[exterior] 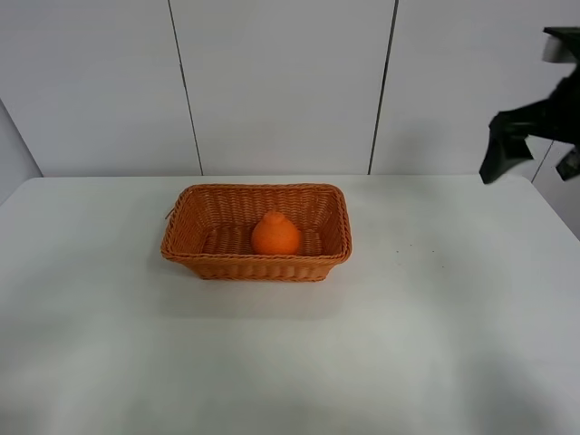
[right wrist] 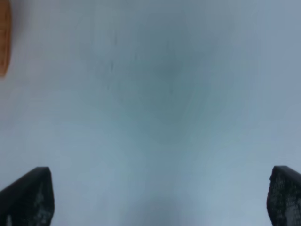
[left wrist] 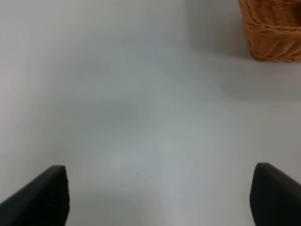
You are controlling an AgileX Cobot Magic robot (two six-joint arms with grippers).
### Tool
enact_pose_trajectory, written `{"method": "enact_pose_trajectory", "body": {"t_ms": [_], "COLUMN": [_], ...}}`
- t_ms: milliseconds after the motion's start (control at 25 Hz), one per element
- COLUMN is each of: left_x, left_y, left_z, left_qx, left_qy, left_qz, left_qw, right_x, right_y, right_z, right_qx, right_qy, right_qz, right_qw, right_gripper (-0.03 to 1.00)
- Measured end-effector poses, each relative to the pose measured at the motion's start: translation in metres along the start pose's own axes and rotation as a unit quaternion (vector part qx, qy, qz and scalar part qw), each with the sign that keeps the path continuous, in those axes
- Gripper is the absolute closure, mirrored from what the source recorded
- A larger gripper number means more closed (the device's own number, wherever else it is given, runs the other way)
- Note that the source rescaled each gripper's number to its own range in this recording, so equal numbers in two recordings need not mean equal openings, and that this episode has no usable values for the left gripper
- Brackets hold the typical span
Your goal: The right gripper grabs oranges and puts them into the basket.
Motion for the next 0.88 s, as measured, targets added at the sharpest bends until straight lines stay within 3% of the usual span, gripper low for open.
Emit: {"method": "enact_pose_trajectory", "body": {"t_ms": [200, 440, 560, 880], "left_x": [0.000, 0.000, 0.000, 0.000], "left_y": [0.000, 0.000, 0.000, 0.000], "left_z": [0.000, 0.000, 0.000, 0.000], "left_qx": [0.000, 0.000, 0.000, 0.000], "left_qy": [0.000, 0.000, 0.000, 0.000], "left_qz": [0.000, 0.000, 0.000, 0.000], "left_qw": [1.000, 1.000, 1.000, 1.000], "right_x": [0.002, -0.005, -0.003, 0.037], "right_y": [0.022, 0.036, 0.039, 0.044], "right_z": [0.093, 0.162, 0.184, 0.200], "right_qx": [0.000, 0.004, 0.009, 0.013], "right_qy": [0.020, -0.087, -0.139, -0.292], "right_qz": [-0.005, 0.023, 0.040, 0.079], "right_qw": [1.000, 0.996, 0.989, 0.953], "right_gripper": [-0.03, -0.03, -0.03, -0.03]}}
Point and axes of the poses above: a point on each arm's last joint axis where the gripper is mounted, x pointing back along that axis away from the gripper, y along the wrist's bending axis when the last joint is at zero, z = x × y, the point moved 8 cm from there along -x, pointing out along that axis toward the gripper, and after that the axes turned 13 degrees about x, right-handed, at the moved point
